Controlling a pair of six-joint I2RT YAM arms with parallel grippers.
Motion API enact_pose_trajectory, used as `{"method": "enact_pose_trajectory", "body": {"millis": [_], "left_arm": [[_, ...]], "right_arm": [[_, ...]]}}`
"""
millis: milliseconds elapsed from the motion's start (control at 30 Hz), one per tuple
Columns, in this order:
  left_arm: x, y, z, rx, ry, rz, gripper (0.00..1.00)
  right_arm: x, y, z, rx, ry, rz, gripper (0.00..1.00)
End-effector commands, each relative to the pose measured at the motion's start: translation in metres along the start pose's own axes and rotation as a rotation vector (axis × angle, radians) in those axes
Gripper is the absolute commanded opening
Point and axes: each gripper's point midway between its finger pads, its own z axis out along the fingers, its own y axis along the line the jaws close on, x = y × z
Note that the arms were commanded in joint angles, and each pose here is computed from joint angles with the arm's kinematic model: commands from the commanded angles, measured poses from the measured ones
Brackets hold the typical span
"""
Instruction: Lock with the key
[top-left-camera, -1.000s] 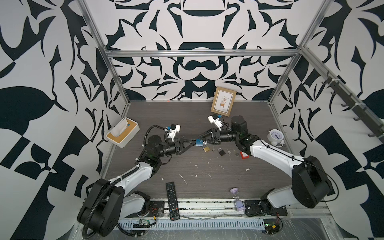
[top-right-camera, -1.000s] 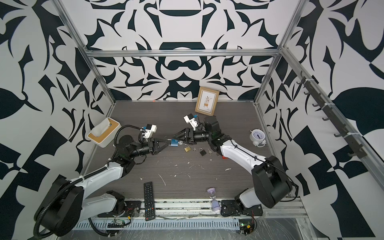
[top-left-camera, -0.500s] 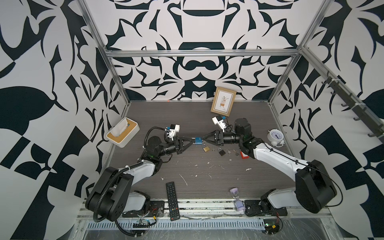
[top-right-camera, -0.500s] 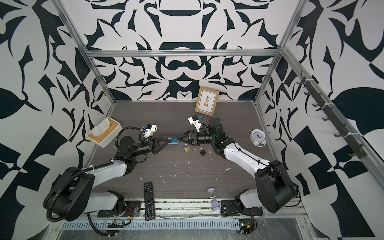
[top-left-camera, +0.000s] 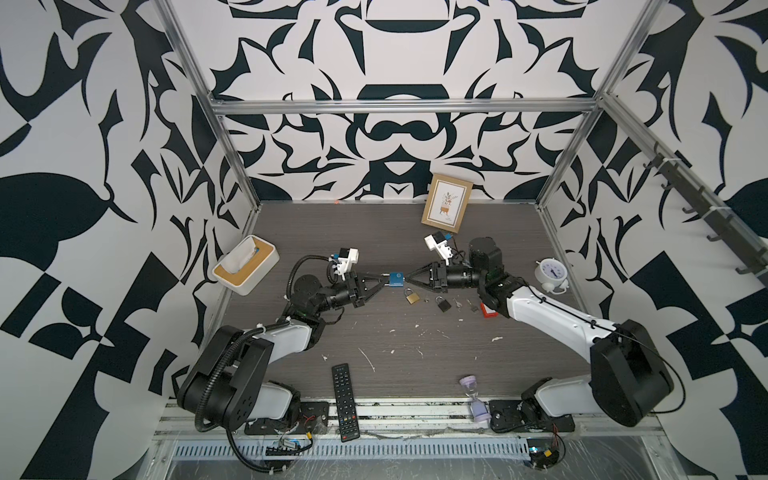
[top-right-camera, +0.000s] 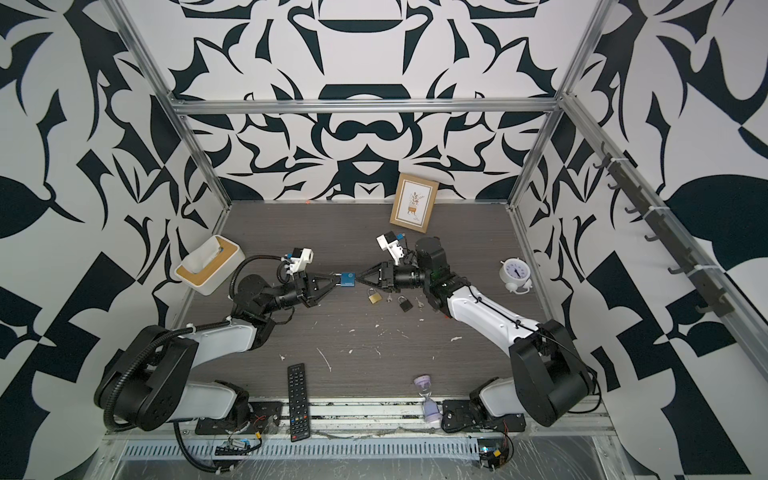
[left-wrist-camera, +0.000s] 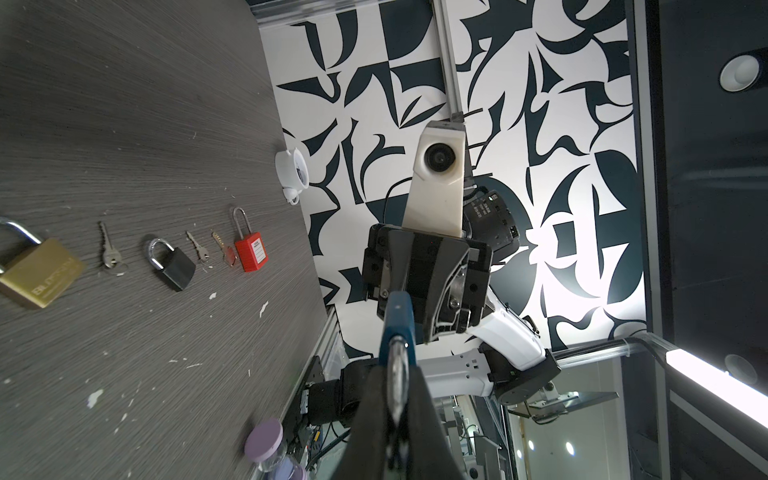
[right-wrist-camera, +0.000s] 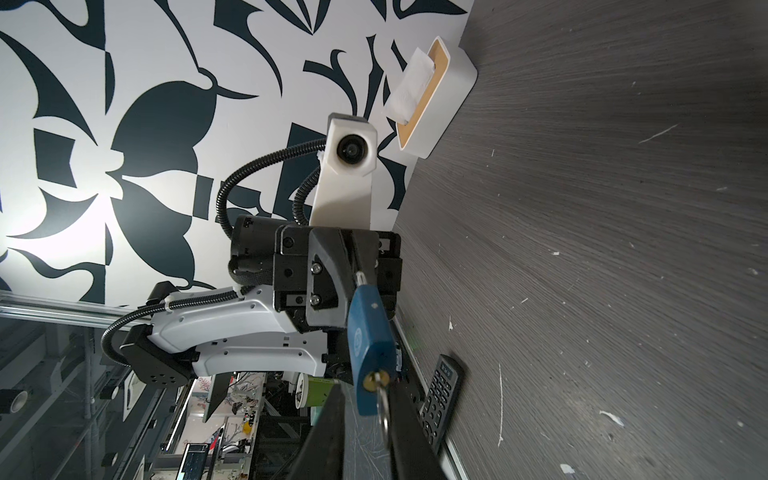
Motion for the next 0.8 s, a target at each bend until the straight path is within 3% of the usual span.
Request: {"method": "enact_pose_trajectory", "body": {"millis": [0,467,767], "left_arm": [[0.000,-0.010,-0.001,0.038,0.004,0.034,0.00],[0.000,-0.005,-0.004,0.027,0.002,0.027,0.00],[-0.008,-0.002,-0.016,0.011,-0.033,0.023,0.00]], "right_arm": [[-0.005,0.018,-0.002,-0.039,-0.012,-0.061,0.18],[-0.006,0.011,-0.004,-0.031,-0.017,-0.045,0.00],[-0.007,0.006,-0.015,-0.033,-0.038,-0.046,0.00]]}}
